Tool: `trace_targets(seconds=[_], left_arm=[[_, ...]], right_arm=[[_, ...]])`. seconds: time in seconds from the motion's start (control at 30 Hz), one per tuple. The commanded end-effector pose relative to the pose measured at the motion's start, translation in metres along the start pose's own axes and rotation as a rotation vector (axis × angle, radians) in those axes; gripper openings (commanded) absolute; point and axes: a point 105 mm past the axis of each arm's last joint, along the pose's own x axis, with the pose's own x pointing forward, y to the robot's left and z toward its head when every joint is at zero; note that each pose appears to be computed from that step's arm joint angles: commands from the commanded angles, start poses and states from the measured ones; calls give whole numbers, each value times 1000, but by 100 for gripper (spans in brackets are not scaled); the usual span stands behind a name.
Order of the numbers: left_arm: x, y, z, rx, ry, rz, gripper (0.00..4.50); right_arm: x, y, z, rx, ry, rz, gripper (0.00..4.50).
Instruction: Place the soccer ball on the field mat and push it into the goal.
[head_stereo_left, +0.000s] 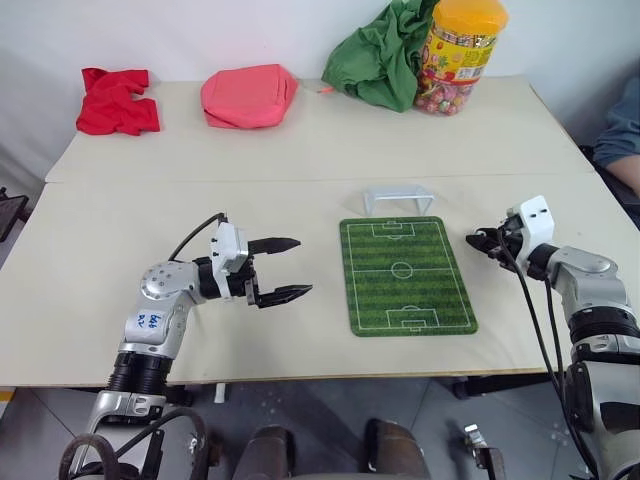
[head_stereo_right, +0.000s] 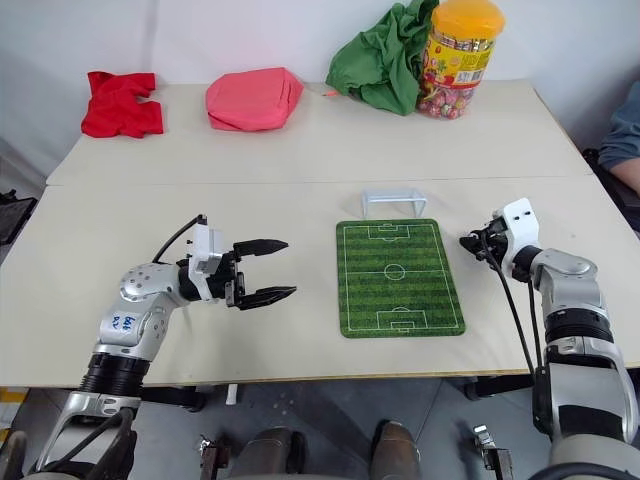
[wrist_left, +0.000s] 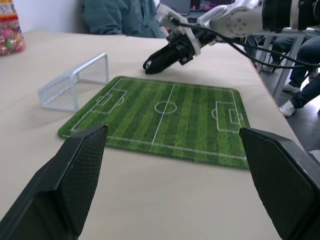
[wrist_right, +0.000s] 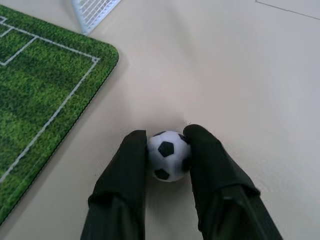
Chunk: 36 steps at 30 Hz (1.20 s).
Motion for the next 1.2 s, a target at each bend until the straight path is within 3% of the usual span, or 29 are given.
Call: trace_targets(seconds=[0.03, 0.2, 0.5, 0.8, 1.2], left_arm=[[-12, -1, 5, 25, -9, 18, 450], [-33, -13, -7, 10, 36, 2, 450], [-54, -38, -26, -14, 79, -64, 450], [-50, -52, -32, -21, 62, -139, 450], [-59, -59, -36, -25, 75, -130, 450]], right_arm=[[-8, -4, 40, -86, -108, 4, 85], [-25, 34, 64, -185, -123, 164, 85], [-63, 136, 49, -321, 57, 588, 85], [-63, 157, 13, -480, 190, 798, 85], [-52, 170, 1, -570, 199, 901, 85]])
